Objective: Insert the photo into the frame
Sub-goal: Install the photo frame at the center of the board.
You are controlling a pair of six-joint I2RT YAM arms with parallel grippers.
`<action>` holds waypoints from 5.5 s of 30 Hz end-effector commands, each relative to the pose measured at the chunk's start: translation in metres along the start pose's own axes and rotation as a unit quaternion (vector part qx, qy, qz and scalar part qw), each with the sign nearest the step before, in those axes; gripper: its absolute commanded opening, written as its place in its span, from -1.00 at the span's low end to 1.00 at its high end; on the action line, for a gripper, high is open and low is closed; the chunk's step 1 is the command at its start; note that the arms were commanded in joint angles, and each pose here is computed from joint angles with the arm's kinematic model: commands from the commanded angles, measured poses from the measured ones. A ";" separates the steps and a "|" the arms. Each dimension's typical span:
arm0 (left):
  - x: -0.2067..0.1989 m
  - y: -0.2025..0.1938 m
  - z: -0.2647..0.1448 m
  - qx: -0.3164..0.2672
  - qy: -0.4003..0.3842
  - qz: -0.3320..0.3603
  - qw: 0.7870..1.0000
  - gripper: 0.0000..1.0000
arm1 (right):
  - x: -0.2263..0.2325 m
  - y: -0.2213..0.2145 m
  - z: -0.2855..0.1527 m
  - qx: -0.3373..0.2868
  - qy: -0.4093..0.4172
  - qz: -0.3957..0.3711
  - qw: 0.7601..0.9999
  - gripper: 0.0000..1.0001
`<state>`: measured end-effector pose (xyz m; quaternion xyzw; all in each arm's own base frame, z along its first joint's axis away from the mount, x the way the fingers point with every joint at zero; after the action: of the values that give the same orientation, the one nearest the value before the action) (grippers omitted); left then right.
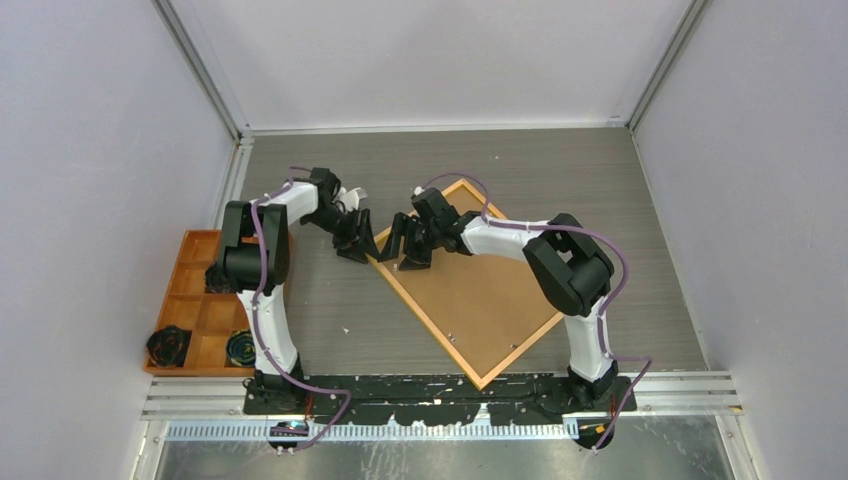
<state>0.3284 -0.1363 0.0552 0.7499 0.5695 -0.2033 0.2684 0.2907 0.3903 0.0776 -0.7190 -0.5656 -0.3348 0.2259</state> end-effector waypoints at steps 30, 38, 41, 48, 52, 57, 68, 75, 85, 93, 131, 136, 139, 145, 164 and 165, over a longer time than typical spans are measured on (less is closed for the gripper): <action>0.030 0.037 -0.008 -0.047 0.103 0.017 0.993 -0.41 | 0.002 0.032 0.013 -0.033 0.035 -0.003 0.999 0.11; 0.028 0.035 -0.006 -0.046 0.095 0.014 0.994 -0.41 | 0.000 0.030 0.023 -0.021 0.041 0.008 0.999 0.02; 0.028 0.036 -0.007 -0.047 0.095 0.014 0.994 -0.42 | 0.000 0.029 0.025 -0.017 0.042 0.009 0.999 -0.02; 0.027 0.037 -0.007 -0.048 0.092 0.013 0.995 -0.42 | 0.001 0.024 0.029 -0.002 0.046 0.010 0.999 -0.09; 0.026 0.037 -0.007 -0.049 0.090 0.013 0.995 -0.42 | -0.001 0.022 0.030 0.004 0.047 0.012 0.999 -0.14; 0.025 0.039 -0.008 -0.051 0.089 0.013 0.995 -0.43 | 0.000 0.019 0.031 0.017 0.051 0.011 0.998 -0.17; 0.026 0.040 -0.007 -0.051 0.091 0.013 0.994 -0.44 | 0.000 0.014 0.033 0.041 0.056 0.010 0.998 -0.23; 0.030 0.042 -0.007 -0.052 0.099 0.012 0.994 -0.44 | 0.000 0.010 0.031 0.057 0.051 0.006 0.997 -0.26; 0.034 0.048 -0.007 -0.056 0.111 0.013 0.992 -0.45 | -0.004 0.003 0.027 0.082 0.035 -0.004 0.996 -0.28; 0.043 0.058 -0.008 -0.061 0.131 0.014 0.989 -0.46 | 0.015 0.046 -0.002 0.040 0.058 -0.004 0.997 0.00; -0.031 0.019 0.007 -0.054 -0.008 0.071 0.996 -0.02 | -0.028 -0.020 -0.038 -0.008 0.011 -0.016 1.000 0.01; -0.023 0.022 0.015 -0.051 0.009 0.065 0.997 -0.21 | -0.034 -0.024 -0.033 0.000 0.004 -0.019 1.000 -0.06; -0.019 0.022 0.018 -0.051 0.015 0.063 0.997 -0.27 | -0.036 -0.026 -0.032 0.003 -0.001 -0.023 1.000 -0.08; -0.014 0.025 0.020 -0.052 0.028 0.058 0.997 -0.39 | -0.038 -0.027 -0.027 0.011 -0.002 -0.022 1.000 -0.13; -0.013 0.031 0.019 -0.056 0.034 0.056 0.996 -0.43 | -0.036 -0.040 -0.018 0.043 0.004 -0.028 0.999 -0.22; -0.013 0.032 0.019 -0.056 0.034 0.056 0.996 -0.42 | -0.036 -0.040 -0.018 0.044 0.004 -0.028 0.999 -0.23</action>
<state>0.3374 -0.1645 0.0553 0.7669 0.5474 -0.1590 0.2947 0.2440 0.3525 0.0594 -0.7062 -0.5883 -0.3109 0.2419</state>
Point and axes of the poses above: each gripper's point midway between its finger pads, its own z axis out along the fingers, its own x axis along the line the jaws close on, y = z × x, the point moved 3 cm from there along -z, back along the fingers, and after that the axes turned 12 degrees about z, right-handed, at the moved point
